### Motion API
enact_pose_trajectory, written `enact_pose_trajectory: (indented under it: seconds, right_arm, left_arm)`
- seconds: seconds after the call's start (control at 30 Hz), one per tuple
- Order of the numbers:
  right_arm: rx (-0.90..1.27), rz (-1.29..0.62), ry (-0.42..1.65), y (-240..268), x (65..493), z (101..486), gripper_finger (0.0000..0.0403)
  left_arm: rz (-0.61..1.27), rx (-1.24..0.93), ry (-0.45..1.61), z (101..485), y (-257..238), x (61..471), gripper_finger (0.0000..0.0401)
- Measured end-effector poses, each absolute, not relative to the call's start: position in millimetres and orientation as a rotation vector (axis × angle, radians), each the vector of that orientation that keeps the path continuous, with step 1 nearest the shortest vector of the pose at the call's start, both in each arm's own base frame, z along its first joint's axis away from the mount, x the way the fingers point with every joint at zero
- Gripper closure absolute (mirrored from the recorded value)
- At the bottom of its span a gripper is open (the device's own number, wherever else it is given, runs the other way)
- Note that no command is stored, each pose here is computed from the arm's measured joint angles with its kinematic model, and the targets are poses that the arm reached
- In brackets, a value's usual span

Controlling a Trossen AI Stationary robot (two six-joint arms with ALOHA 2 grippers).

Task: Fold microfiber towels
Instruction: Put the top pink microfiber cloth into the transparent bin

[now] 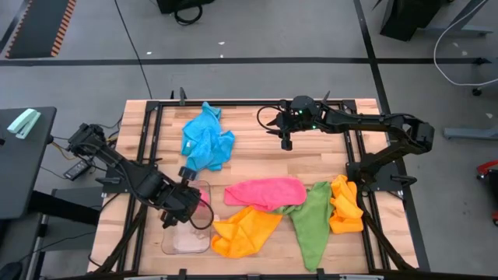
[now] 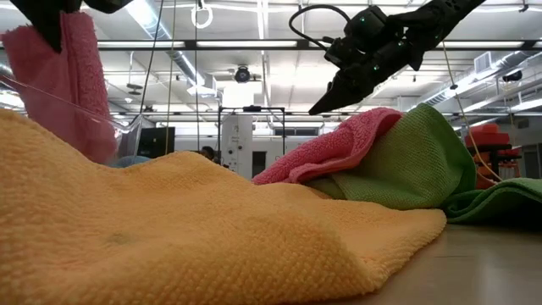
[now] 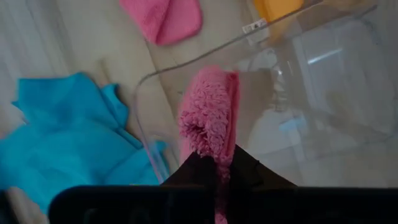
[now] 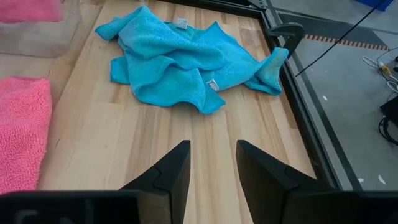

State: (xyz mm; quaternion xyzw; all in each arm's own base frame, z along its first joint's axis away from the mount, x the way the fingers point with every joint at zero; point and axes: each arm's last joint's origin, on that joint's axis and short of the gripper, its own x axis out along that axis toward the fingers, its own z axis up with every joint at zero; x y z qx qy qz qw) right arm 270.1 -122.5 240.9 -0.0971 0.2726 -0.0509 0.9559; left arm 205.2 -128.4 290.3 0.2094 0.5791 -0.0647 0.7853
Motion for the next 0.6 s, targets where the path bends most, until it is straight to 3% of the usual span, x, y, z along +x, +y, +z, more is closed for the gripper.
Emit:
enact_pose_trajectory:
  seconds: [0.27, 0.4, 0.6]
  right_arm:
    - [-0.193, -0.104, 0.553, -122.5, 270.2, 241.0, 0.0265]
    - [-0.191, -0.105, 0.553, -122.5, 270.2, 241.0, 0.0265]
    - [-0.168, -0.112, 0.551, -122.5, 270.2, 241.0, 0.0265]
  left_arm:
    - [-0.263, 0.741, 1.209, 290.8, -136.2, 198.6, 0.0372]
    - [-0.315, 0.814, 1.2, 287.6, -138.6, 197.4, 0.0387]
    - [-0.351, 0.88, 1.234, 272.4, -140.1, 193.4, 0.0374]
